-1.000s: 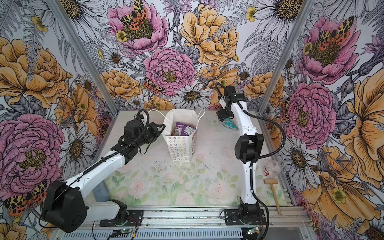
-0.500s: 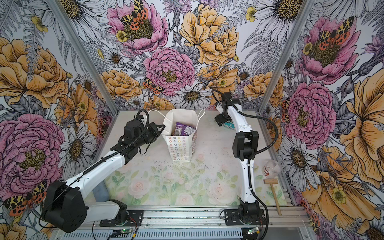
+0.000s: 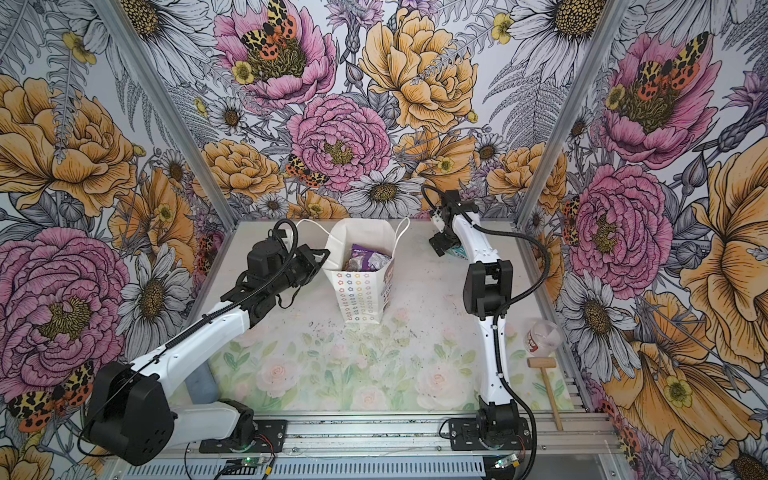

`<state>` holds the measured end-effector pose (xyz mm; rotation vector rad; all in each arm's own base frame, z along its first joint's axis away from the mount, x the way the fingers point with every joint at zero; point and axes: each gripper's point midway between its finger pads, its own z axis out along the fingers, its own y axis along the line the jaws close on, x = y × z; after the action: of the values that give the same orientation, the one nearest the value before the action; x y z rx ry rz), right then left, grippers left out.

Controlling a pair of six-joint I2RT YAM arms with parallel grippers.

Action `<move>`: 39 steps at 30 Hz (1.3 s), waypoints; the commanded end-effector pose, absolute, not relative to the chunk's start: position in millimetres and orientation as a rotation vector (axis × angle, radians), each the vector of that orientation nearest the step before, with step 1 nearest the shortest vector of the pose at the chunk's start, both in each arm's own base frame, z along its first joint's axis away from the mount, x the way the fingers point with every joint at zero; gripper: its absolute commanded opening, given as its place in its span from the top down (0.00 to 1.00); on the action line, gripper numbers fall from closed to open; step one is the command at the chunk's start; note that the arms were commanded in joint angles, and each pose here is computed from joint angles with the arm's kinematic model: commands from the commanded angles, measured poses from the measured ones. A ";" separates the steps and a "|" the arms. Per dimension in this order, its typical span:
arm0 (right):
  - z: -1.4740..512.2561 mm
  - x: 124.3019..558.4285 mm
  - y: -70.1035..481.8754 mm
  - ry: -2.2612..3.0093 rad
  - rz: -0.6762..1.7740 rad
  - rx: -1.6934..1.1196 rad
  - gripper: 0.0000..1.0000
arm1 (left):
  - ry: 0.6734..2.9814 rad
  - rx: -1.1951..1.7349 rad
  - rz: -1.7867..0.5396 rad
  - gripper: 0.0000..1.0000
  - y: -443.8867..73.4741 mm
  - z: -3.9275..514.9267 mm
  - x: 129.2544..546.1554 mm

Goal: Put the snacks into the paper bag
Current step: 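Lower the right gripper onto the teal packet and close it, then lift the teal packet with the right gripper off the table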

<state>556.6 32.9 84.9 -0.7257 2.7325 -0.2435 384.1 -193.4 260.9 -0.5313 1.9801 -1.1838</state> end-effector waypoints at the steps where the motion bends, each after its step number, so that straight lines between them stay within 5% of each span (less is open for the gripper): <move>1: 74.6 562.0 30.2 2.731 -0.299 -0.739 0.06 | 1.942 -0.527 -1.151 1.00 -184.6 273.4 386.3; 12: 66.1 567.2 26.6 2.733 -0.331 -0.712 0.11 | 1.941 -0.533 -1.147 1.00 -182.5 271.9 385.9; 39: 65.3 560.2 22.8 2.762 -0.353 -0.644 0.61 | 1.940 -0.533 -1.148 1.00 -184.0 271.7 384.9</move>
<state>565.4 17.9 60.9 -0.6530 2.7546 -0.3654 384.1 -191.9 261.2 -0.5362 1.9787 -1.1788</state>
